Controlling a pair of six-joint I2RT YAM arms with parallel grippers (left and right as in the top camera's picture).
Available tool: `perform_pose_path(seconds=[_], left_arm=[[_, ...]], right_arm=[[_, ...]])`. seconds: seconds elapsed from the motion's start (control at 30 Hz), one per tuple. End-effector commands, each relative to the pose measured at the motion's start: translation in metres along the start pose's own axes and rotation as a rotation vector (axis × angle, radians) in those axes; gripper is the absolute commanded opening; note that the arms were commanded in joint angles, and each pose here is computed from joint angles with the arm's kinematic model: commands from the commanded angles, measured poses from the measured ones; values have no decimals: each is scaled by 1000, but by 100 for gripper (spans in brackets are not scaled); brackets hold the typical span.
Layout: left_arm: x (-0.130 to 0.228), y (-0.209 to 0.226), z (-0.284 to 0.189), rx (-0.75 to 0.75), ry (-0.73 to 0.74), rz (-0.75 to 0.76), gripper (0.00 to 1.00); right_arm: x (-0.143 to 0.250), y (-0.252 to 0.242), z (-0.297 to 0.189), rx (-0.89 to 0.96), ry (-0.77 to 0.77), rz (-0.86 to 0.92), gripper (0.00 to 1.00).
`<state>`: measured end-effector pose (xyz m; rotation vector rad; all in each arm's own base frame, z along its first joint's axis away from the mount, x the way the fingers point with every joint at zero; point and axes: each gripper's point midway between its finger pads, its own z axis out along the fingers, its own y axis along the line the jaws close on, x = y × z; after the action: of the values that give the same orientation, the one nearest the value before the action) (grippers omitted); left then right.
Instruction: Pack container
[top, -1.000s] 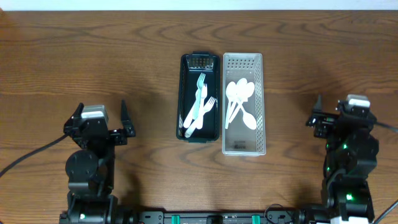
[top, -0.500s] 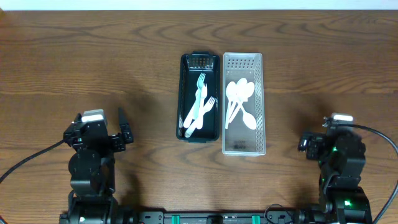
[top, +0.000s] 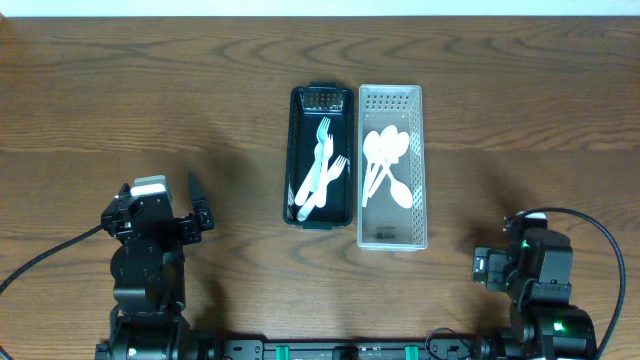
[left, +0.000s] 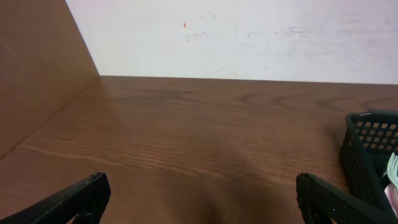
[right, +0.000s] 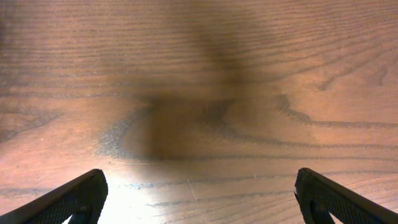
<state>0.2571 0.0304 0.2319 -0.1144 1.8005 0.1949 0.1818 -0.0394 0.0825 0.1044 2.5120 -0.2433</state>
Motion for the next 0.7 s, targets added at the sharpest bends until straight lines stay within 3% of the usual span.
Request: perform_pose_path(seconds=[0.0,0.3,0.43,0.67], left_arm=[[3,3,1,-20,9,15,98],[3,3,1,-20,9,15,98],[3,3,1,-20,9,15,98],[3,3,1,-20,9,15,98]], right_arm=[[-3,2,-6,-6,-42,2,99],[-24,6,-49,-49,-345,0,99],[-68,16,-74,-117,-625,23,99],[-109,41,-62,-179,-921,6,99]])
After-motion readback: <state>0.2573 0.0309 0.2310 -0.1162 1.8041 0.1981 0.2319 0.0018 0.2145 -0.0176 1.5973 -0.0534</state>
